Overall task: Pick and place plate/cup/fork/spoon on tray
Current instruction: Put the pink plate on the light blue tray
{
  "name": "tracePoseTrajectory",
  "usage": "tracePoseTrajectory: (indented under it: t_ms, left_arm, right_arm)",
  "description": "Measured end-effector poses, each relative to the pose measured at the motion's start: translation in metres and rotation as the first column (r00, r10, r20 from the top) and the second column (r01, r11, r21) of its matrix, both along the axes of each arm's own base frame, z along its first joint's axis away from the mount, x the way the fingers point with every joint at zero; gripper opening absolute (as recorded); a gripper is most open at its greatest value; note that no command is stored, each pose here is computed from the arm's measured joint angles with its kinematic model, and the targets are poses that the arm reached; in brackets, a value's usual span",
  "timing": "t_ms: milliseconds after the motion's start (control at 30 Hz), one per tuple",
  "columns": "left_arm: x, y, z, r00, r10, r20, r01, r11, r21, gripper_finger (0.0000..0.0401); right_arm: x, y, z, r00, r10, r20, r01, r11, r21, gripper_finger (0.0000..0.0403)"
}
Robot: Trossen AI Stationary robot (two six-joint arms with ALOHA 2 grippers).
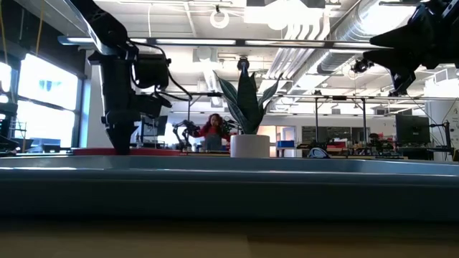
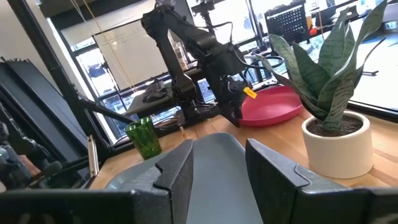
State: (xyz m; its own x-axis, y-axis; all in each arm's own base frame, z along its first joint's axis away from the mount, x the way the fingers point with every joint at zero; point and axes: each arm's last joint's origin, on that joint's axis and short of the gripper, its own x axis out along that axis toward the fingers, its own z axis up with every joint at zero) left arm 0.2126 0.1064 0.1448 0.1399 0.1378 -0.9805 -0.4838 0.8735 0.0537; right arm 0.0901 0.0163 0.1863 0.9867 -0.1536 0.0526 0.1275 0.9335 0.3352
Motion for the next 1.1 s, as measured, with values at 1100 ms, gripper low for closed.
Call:
tracePoseTrajectory:
  t_ms: [1100]
  left_arm:
    - [0.051,-0.026,0.117,0.991,-0.135,-0.017,0.136,0.979,0.154,0.0001]
  right_arm:
    - [0.0,-0.001,0.0,1.0,-0.03,-0.002,0.03,1.0,0.0,0.0138]
